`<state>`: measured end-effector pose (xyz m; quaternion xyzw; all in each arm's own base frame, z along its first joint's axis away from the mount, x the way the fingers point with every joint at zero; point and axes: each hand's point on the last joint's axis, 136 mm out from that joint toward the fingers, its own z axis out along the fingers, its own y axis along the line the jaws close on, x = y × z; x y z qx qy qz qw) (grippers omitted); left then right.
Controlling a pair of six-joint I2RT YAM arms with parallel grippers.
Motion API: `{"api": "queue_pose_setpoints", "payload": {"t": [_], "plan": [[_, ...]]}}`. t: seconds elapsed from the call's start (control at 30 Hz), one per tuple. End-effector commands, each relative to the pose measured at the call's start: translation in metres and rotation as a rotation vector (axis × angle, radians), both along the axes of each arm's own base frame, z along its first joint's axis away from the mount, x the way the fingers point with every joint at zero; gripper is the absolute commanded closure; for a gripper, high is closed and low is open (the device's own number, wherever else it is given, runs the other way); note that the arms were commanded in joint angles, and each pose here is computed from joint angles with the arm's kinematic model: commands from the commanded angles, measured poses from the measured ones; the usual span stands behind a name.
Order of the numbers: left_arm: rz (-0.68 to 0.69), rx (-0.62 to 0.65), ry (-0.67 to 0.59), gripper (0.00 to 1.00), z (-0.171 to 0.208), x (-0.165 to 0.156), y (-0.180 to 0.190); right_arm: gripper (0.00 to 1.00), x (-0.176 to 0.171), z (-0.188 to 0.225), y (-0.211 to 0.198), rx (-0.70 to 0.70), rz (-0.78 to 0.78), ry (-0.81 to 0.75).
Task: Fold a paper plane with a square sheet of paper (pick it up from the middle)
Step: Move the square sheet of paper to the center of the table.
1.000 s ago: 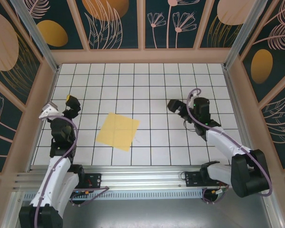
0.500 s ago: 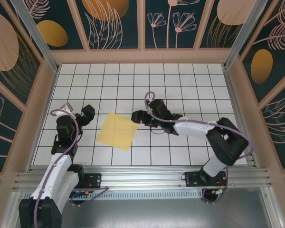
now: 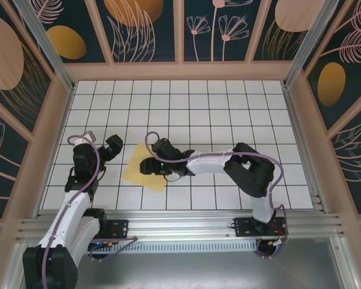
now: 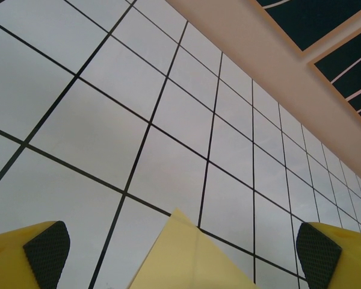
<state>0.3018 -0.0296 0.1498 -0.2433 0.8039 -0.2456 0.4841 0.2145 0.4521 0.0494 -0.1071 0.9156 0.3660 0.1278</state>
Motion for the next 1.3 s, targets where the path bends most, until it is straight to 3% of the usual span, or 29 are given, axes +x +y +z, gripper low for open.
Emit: {"api": "queue_pose_setpoints", "payload": {"t": [0.0, 0.33, 0.57, 0.8, 0.97, 1.07, 1.27], "plan": [[-0.004, 0.016, 0.0, 0.01, 0.006, 0.002, 0.001, 0.37, -0.004, -0.013, 0.0, -0.046, -0.022, 0.04], [-0.074, -0.021, -0.014, 0.01, 0.003, 0.0, -0.012, 0.37, -0.004, -0.047, -0.052, -0.22, -0.088, 0.035], [-0.209, -0.102, -0.027, 0.02, 0.004, -0.002, -0.038, 0.37, 0.008, -0.041, -0.099, -0.237, -0.05, -0.001], [-0.339, -0.188, 0.022, 0.01, -0.007, -0.01, -0.062, 0.37, 0.04, -0.045, -0.165, -0.272, -0.026, 0.01], [-0.362, -0.205, 0.032, 0.02, -0.007, -0.017, -0.068, 0.39, 0.074, -0.043, -0.204, -0.396, -0.078, -0.001], [-0.373, -0.218, 0.066, 0.02, -0.011, -0.019, -0.072, 0.39, 0.09, -0.017, -0.197, -0.379, -0.08, -0.035], [-0.378, -0.19, 0.126, 0.02, -0.014, -0.006, -0.075, 0.39, 0.108, 0.04, -0.147, -0.15, -0.17, -0.035]]}}
